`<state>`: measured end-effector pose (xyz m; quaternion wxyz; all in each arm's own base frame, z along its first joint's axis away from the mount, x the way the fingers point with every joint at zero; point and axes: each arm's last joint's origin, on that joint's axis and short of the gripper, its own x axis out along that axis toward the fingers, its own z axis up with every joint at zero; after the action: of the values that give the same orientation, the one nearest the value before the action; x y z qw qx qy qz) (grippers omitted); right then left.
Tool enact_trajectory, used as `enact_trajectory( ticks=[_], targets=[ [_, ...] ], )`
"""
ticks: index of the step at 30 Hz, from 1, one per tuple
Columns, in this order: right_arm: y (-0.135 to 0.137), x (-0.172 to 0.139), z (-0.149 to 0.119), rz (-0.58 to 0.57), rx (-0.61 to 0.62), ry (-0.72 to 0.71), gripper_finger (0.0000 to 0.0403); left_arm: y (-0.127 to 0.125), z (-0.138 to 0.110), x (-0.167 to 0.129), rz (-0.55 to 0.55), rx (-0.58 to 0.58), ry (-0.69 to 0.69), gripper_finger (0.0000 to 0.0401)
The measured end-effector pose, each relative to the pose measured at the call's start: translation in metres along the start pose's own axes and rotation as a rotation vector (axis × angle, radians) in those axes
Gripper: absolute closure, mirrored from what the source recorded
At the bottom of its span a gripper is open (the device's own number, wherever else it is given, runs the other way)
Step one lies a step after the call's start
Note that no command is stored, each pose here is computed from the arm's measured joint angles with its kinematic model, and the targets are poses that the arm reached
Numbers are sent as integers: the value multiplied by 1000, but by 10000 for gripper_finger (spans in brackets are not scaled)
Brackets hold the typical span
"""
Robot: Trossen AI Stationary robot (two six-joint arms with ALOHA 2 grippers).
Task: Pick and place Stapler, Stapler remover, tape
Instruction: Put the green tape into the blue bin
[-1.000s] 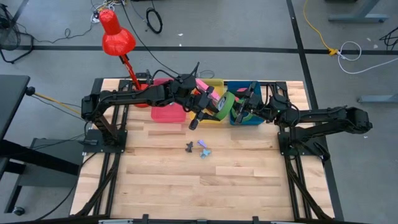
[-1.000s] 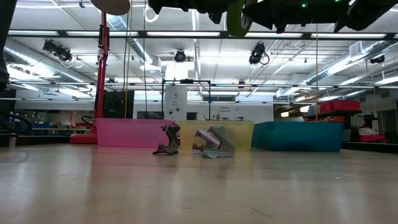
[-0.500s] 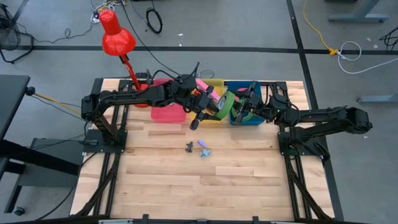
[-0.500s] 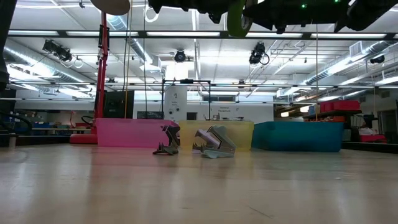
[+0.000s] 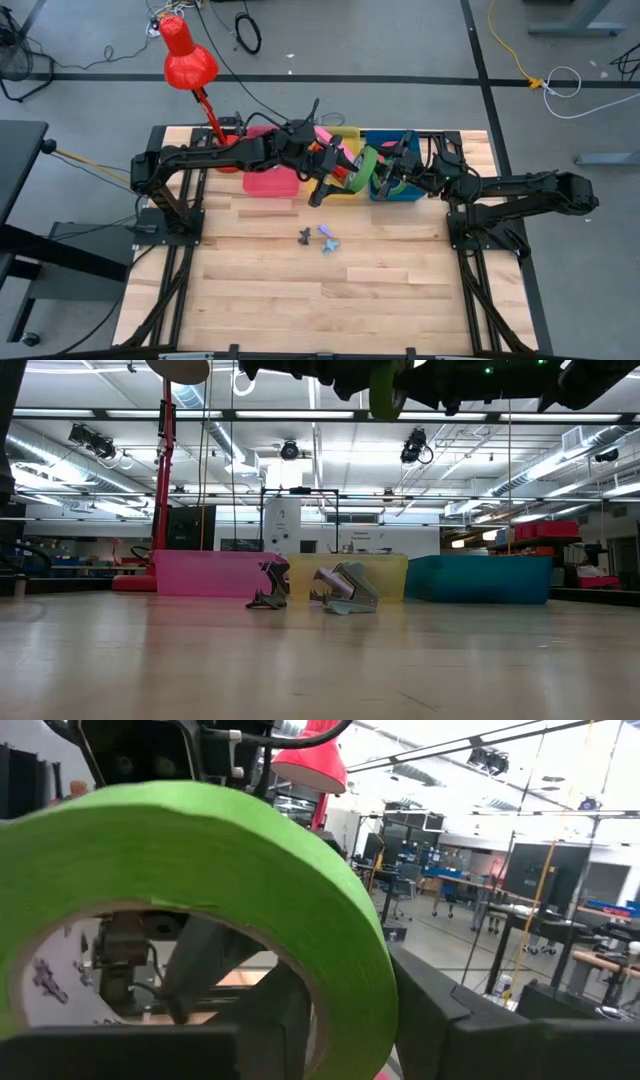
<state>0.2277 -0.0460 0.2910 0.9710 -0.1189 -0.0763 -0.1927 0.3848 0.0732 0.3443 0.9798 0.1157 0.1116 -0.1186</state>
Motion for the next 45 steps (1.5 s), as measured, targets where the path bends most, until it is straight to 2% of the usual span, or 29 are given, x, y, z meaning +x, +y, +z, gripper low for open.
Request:
enact_trajectory(
  ticks=[6, 12, 21, 26, 34, 37, 45],
  targets=[
    [-1, 0, 0, -28, 1, 4, 307, 1, 0, 0, 6, 2, 4, 111],
    [-1, 0, 0, -34, 2, 5, 309, 1, 2, -3, 18, 6, -1, 110],
    [-2, 0, 1, -66, 3, 5, 309, -1, 18, -24, 65, 15, -7, 110],
    [-4, 0, -2, -133, 2, 44, 309, -1, 11, -35, 81, -23, 115, 110],
    [-2, -1, -11, -116, -3, 133, 309, -2, -1, -37, 95, -65, 235, 111],
    [-2, -2, -15, -138, 3, 175, 309, -1, -3, -38, 139, -65, 268, 126],
    [-2, -3, -21, -170, -7, 248, 309, 3, -4, -40, 164, -91, 276, 203]
  ],
)
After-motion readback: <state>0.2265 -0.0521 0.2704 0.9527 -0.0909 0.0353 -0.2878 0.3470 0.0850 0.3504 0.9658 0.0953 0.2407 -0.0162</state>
